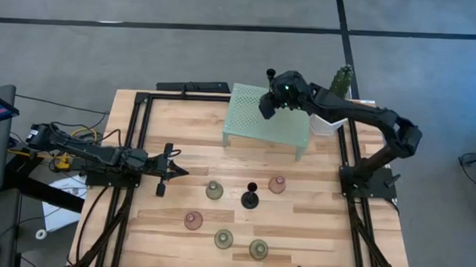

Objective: Pick & Place candle stick holders
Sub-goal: Put the right black candle holder on the shelf, then put the black candle holder on the shelf

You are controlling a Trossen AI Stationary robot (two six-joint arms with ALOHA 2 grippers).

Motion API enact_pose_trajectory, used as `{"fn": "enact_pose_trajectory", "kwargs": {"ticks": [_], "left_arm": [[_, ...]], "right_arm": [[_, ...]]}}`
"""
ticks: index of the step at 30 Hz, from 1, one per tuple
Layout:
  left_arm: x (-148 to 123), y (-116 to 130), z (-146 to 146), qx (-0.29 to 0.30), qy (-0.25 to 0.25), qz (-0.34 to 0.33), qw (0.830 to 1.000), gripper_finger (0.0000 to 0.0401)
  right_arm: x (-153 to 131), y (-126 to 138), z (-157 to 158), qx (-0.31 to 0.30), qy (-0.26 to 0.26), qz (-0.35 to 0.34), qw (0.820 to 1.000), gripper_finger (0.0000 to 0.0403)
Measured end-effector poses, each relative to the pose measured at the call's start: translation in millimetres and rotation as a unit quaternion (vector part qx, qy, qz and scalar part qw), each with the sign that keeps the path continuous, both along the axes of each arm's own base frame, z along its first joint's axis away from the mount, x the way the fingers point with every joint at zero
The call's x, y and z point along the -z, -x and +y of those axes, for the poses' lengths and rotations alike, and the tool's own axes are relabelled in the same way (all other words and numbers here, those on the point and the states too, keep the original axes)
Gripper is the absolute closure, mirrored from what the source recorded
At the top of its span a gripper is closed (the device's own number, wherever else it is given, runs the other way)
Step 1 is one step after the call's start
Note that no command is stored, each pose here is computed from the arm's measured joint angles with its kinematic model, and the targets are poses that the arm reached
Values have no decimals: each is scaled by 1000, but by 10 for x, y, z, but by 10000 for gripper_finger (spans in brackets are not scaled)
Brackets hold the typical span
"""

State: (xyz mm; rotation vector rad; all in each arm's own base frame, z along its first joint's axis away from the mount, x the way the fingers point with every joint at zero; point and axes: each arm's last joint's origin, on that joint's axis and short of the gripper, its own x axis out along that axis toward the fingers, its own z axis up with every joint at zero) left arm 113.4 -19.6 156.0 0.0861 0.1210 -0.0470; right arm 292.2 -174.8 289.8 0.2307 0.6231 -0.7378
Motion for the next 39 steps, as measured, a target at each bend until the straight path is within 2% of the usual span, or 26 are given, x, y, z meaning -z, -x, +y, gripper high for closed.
{"fn": "enact_pose_trajectory", "kwargs": {"ticks": [12,24,39], "left_arm": [[0,0,0,0,0,0,1000,395],[-7,-1,0,0,1,-4,1000,395],[-11,-1,0,0,1,-6,1000,395]], "right_arm": [[0,106,-170,27,-24,-19,999,403],[149,43,-217,31,-41,0,999,399],[103,89,-203,15,-21,18,999,260]]}}
